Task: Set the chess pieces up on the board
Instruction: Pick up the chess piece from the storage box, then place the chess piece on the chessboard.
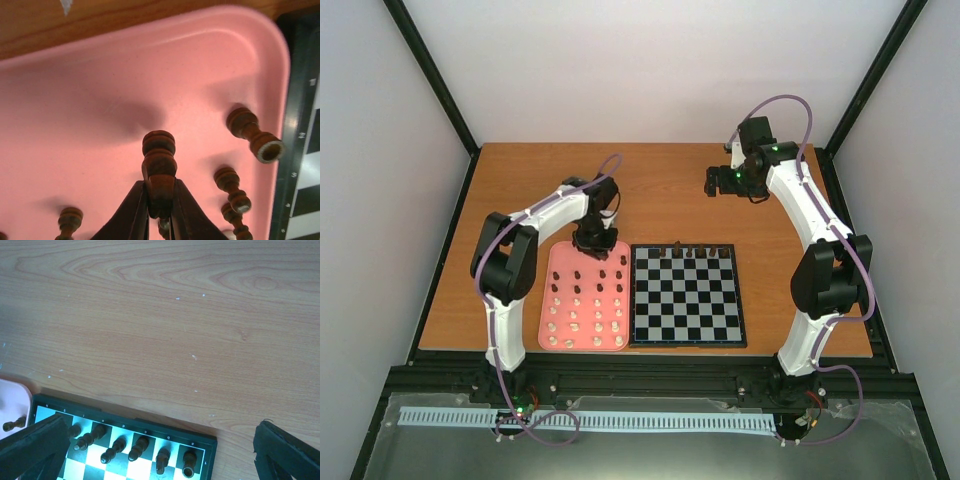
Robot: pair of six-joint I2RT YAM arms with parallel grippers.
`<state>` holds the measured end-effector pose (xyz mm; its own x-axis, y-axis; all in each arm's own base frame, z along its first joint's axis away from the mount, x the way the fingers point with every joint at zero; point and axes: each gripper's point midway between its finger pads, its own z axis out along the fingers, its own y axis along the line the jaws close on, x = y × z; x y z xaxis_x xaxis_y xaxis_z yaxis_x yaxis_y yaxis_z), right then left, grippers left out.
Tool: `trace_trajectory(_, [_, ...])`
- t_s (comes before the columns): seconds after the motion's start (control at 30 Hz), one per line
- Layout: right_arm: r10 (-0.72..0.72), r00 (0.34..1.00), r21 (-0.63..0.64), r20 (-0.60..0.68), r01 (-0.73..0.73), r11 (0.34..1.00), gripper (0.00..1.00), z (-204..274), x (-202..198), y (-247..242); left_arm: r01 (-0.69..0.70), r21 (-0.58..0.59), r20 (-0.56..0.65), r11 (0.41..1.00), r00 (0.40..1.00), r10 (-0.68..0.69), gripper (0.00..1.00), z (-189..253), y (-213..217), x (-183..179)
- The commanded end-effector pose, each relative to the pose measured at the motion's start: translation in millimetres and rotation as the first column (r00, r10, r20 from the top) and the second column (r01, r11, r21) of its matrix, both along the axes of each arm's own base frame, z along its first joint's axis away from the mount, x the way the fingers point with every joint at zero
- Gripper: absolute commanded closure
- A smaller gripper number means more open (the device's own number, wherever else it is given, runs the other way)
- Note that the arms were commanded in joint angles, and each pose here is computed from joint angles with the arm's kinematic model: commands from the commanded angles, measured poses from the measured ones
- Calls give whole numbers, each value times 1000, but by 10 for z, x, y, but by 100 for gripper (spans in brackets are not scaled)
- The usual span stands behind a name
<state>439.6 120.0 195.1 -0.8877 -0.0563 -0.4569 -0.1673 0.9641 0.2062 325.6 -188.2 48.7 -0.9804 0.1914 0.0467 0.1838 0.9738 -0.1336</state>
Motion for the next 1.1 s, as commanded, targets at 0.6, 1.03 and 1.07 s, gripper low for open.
trace_trajectory(0.6, [-1,1000,-12,11,1,1000,0,17,10,-39,239,-104,13,965,971,-239,92,424,-1102,-4])
trace_trajectory(1.03, [3,1000,-21,8,-3,1000,0,-10,0,-55,243,-134,0,961,969,-245,92,275,-1320,92])
trace_trajectory(1.07, [3,1000,-20,8,-2,1000,0,-10,1,-56,244,-135,0,960,969,-246,92,268,-1331,92])
